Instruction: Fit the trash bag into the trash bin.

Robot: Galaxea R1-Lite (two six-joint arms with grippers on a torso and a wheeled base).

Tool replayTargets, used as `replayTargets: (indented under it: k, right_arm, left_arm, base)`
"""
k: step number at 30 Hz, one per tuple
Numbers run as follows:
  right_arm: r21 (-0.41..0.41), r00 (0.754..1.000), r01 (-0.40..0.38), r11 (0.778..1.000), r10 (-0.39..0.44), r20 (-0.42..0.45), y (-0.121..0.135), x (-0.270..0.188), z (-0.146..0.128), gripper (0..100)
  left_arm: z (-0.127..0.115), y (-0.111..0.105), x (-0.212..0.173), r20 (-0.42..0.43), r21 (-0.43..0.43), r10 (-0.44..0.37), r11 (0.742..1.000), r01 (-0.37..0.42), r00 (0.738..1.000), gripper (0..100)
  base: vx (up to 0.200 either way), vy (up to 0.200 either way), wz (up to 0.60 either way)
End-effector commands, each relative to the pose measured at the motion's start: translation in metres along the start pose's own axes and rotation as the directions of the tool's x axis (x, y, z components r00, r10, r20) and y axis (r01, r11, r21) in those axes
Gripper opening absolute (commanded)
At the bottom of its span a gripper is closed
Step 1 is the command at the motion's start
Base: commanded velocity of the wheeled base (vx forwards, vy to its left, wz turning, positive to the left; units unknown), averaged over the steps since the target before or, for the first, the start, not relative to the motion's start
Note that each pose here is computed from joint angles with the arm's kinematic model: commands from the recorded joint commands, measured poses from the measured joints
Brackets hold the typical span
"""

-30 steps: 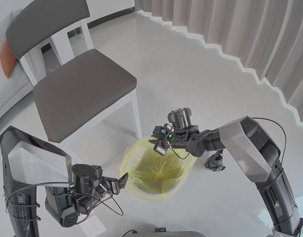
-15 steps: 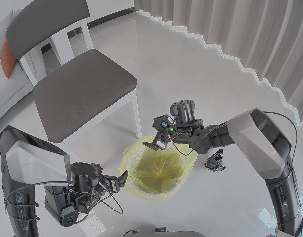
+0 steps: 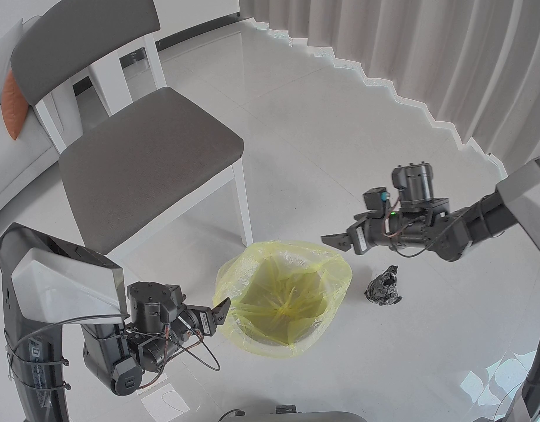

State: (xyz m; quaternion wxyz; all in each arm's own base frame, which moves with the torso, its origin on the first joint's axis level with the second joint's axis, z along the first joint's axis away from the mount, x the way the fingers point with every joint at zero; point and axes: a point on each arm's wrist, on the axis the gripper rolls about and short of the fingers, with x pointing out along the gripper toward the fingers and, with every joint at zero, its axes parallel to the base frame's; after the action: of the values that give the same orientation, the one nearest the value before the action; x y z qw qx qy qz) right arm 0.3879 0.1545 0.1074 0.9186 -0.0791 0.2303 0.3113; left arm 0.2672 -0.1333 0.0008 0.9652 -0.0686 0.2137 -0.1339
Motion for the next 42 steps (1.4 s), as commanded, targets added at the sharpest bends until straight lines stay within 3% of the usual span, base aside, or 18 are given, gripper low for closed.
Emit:
replayTargets:
  k: [1,4,5,8,16,39,40,42]
  right_arm:
    - [0.267,0.996,0.092,0.959,-0.085,-0.039,-0.038,-0.066,-0.02,100]
    - [0.285,0.995,0.1,0.953,-0.086,-0.059,-0.04,-0.066,-0.026,100]
    - [0.316,0.989,0.123,0.941,-0.09,-0.119,-0.048,-0.059,-0.046,100]
    - [0.331,0.984,0.125,0.935,-0.075,-0.162,-0.05,-0.049,-0.061,100]
    - [0.347,0.979,0.048,0.937,0.024,-0.201,-0.045,-0.016,-0.081,100]
    - [0.305,0.98,0.01,0.952,0.052,-0.194,-0.056,0.068,-0.099,100]
    - [0.3,0.979,0.006,0.954,0.055,-0.196,-0.055,0.069,-0.1,0]
    - [0.294,0.979,0.004,0.956,0.057,-0.197,-0.054,0.069,-0.1,0]
  left_arm:
    - [-0.019,0.006,0.016,-0.118,-0.043,-0.002,0.999,-0.003,0.993,100]
    - [-0.023,0.007,0.019,-0.126,-0.042,0.002,0.999,-0.007,0.992,100]
    - [-0.028,0.01,0.026,-0.131,-0.046,0.01,0.999,-0.016,0.991,100]
    - [-0.025,0.01,0.025,-0.107,-0.054,0.005,0.998,-0.011,0.994,100]
    - [-0.01,0.016,0.008,-0.054,-0.071,0.013,0.997,-0.017,0.998,100]
    - [0.0,0.021,-0.01,0.003,-0.084,0.02,0.996,-0.019,1.0,100]
    - [0.0,0.021,-0.01,0.002,-0.083,0.02,0.996,-0.02,1.0,100]
    - [-0.001,0.022,-0.01,-0.002,-0.084,0.023,0.996,-0.023,1.0,100]
  base:
    - [0.0,0.0,0.0]
    - [0.0,0.0,0.0]
    - [0.0,0.0,0.0]
    - [0.0,0.0,0.0]
    - [0.0,0.0,0.0]
    - [0.0,0.0,0.0]
    - [0.0,0.0,0.0]
    - [0.0,0.0,0.0]
